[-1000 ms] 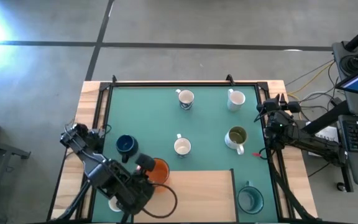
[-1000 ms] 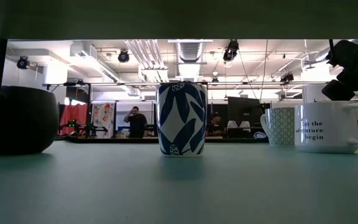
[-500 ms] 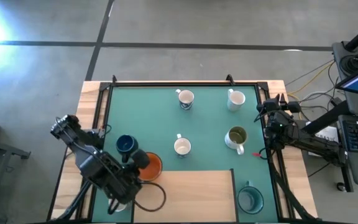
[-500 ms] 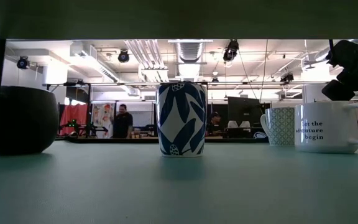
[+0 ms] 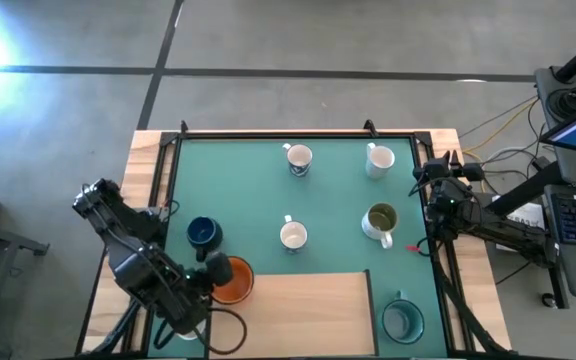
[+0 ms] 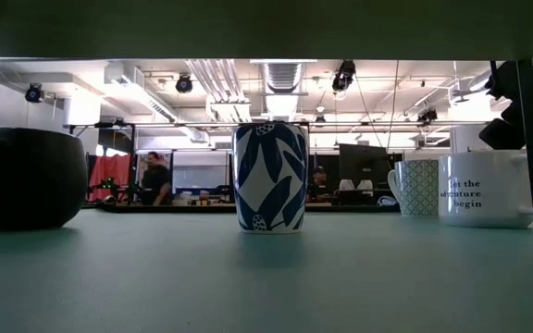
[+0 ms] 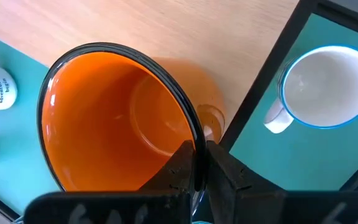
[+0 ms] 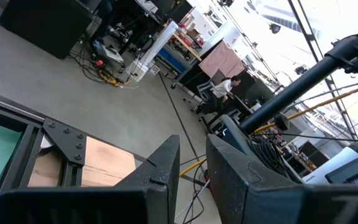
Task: Place coffee mugs
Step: Put the orange mug on the shelf
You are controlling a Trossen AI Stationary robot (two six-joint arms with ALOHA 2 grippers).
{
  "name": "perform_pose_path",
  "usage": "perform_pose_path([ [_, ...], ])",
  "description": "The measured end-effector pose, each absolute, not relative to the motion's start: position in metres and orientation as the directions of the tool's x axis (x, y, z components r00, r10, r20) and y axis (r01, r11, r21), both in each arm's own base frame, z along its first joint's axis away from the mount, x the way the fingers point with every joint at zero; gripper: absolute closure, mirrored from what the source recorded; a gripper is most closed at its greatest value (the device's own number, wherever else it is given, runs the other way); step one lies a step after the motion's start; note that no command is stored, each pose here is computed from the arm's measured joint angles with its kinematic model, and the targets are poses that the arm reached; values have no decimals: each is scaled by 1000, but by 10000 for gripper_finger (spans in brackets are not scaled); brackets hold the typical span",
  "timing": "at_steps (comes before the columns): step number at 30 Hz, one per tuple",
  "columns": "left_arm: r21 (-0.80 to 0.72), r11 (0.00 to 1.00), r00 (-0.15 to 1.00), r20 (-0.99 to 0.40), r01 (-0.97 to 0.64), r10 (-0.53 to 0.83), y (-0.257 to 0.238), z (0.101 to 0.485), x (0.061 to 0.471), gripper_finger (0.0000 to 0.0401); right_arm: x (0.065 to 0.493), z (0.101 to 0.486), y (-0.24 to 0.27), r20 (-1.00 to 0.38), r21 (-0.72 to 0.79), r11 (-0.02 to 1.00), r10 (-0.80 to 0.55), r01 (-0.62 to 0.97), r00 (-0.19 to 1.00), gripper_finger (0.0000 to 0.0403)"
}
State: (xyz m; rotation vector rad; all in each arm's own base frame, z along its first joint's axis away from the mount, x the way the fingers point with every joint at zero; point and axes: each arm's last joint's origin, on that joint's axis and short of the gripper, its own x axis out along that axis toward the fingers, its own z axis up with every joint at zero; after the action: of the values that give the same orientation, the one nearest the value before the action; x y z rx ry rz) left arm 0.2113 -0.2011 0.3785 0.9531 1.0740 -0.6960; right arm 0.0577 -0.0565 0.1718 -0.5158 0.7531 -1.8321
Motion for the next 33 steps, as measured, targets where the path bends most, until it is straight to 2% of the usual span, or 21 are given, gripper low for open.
perform_pose_path([
  [9,290,415,349,-935,862,-72,-206,376,215,394,58,172,-56,2,-704,-261,-931,660,-366,335],
  [21,284,400,326,-945,872,-40,-208,358,217,373,58,172,-57,2,-704,-261,-931,660,-366,335],
  [26,295,420,355,-932,858,-70,-209,369,218,365,58,172,-56,2,-704,-261,-931,660,-366,335],
  [33,274,505,354,-933,818,-68,-204,383,213,329,58,172,-57,2,-704,-261,-931,660,-366,335],
])
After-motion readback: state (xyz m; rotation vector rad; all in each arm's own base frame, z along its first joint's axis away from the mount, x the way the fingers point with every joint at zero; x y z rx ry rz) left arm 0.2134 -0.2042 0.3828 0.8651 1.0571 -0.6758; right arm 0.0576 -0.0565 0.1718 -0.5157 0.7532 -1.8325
